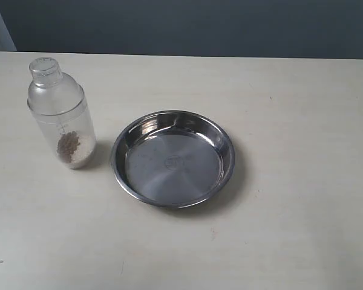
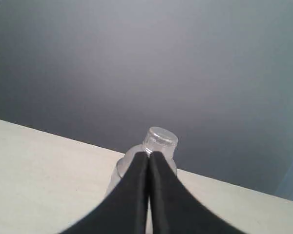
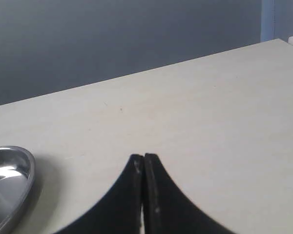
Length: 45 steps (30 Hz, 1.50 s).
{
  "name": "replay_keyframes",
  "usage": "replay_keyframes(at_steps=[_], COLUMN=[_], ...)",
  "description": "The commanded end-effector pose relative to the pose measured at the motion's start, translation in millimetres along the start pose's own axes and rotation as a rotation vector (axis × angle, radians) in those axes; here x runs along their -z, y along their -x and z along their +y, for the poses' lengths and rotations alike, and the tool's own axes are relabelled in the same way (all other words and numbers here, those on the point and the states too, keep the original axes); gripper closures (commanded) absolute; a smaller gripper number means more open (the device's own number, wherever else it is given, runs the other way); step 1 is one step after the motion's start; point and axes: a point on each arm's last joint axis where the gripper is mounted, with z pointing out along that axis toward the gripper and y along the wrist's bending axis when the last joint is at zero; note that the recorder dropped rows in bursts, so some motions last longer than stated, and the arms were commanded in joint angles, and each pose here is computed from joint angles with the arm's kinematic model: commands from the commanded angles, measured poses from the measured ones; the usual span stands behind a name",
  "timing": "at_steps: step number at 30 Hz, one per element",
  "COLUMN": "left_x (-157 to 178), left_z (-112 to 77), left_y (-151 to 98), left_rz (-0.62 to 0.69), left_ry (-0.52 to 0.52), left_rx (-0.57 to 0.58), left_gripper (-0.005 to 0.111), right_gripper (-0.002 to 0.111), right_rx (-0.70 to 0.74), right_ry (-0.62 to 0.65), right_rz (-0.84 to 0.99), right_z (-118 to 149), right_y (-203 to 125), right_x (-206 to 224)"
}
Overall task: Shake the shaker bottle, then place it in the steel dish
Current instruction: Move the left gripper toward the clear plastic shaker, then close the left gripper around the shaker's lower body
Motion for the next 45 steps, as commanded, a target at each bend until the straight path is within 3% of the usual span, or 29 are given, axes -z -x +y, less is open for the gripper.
replay_keyframes(at_steps=[1, 5, 9, 12, 14, 21, 24, 28, 30, 34, 38, 41, 45], left_x=[-1.1, -6.0, -19.4, -36.3, -49.4, -90.1, -101.6, -109.3, -112.6, -118.1, -123.3, -132.7, -140.3], left_z=[0.1, -7.8, -20.6, -31.3, -34.2, -29.7, -36.3, -47.9, -45.7, -36.3, -34.3, -26.8, -20.8], left_y=[5.4, 26.9, 53.7, 69.0, 72.1, 50.6, 42.3, 35.2, 31.0, 17.6, 10.4, -2.8, -19.9], left_rz=[-0.045, -0.100, -0.140, -0.094, -0.047, 0.112, 0.121, 0.111, 0.134, 0.251, 0.277, 0.342, 0.301], left_ry=[0.008, -0.001, -0.018, -0.032, -0.031, -0.028, -0.134, -0.280, -0.270, -0.206, -0.213, -0.167, -0.187], left_rx=[0.049, 0.062, -0.102, -0.260, -0.306, -0.234, -0.356, -0.332, -0.361, -0.385, -0.396, -0.337, -0.329], left_gripper=[0.098, 0.065, 0.038, 0.036, 0.036, 0.038, 0.038, 0.037, 0.032, 0.003, 0.001, 0.001, 0.001], right_gripper=[0.109, 0.109, 0.109, 0.109, 0.109, 0.109, 0.109, 0.109, 0.109, 0.109, 0.109, 0.109, 0.109], right_rx=[0.008, 0.008, 0.008, 0.008, 0.008, 0.008, 0.008, 0.008, 0.008, 0.008, 0.008, 0.007, 0.007], right_ry=[0.004, 0.004, 0.004, 0.004, 0.004, 0.004, 0.004, 0.004, 0.004, 0.004, 0.004, 0.004, 0.004], right_rz=[-0.008, -0.008, -0.008, -0.008, -0.008, -0.008, -0.008, -0.008, -0.008, -0.008, -0.008, -0.008, -0.008], right_z=[0.0, 0.0, 0.0, 0.0, 0.0, 0.0, 0.0, 0.0, 0.0, 0.0, 0.0, 0.1, 0.1], right_y=[0.0, 0.0, 0.0, 0.0, 0.0, 0.0, 0.0, 0.0, 0.0, 0.0, 0.0, 0.0, 0.0], right_x=[0.2, 0.2, 0.2, 0.2, 0.2, 0.2, 0.2, 0.2, 0.2, 0.2, 0.2, 0.2, 0.2])
